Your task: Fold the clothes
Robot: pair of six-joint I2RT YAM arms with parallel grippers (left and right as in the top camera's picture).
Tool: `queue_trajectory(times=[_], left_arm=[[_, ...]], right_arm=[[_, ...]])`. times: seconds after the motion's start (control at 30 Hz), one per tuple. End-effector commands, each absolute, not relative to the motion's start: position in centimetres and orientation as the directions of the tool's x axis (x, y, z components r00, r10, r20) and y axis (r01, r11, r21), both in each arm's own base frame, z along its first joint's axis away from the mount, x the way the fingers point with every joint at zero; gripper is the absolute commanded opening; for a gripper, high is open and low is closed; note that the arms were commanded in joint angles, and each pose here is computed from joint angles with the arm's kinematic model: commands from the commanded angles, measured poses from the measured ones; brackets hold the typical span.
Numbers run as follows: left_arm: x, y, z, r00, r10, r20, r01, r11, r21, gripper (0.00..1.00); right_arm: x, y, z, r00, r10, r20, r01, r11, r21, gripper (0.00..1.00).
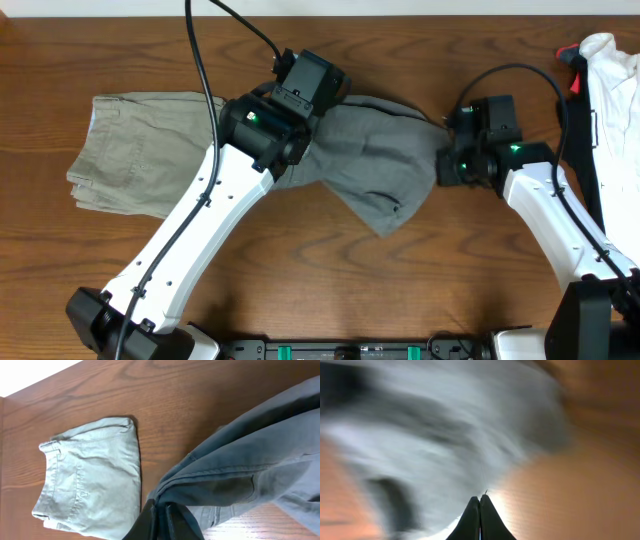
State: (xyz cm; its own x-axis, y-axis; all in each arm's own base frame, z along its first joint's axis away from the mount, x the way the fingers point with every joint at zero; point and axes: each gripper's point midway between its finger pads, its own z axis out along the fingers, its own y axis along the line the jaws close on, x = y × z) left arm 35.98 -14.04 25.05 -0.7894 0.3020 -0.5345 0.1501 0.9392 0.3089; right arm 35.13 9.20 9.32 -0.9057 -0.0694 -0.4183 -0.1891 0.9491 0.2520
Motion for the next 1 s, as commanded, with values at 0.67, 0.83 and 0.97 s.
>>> queue_trajectory(times=[0.67, 0.83, 0.97], left_arm=[[36.2, -13.7, 27.1, -0.758, 0.298, -0.58, 0.129, 0.94, 0.314, 0.07], [34.8, -13.8, 26.8, -0.78, 0.302, -0.548, 0.153, 0.941, 0.302, 0.06], [33.3, -14.1, 26.2, -0.808, 0.296, -0.509, 0.172, 0.945, 0.277, 0.06]], right_arm=[[27.7, 6.0, -3.3, -0.998, 0.009, 0.063, -0.003, 0.983, -0.183, 0.01], [26.6, 0.4, -0.3, -0.997, 0.01, 0.081, -0.029, 0.881, -0.473, 0.01], [27.7, -1.7, 2.9, -0.999, -0.016, 0.033, -0.033, 0.802, -0.596, 0.01]])
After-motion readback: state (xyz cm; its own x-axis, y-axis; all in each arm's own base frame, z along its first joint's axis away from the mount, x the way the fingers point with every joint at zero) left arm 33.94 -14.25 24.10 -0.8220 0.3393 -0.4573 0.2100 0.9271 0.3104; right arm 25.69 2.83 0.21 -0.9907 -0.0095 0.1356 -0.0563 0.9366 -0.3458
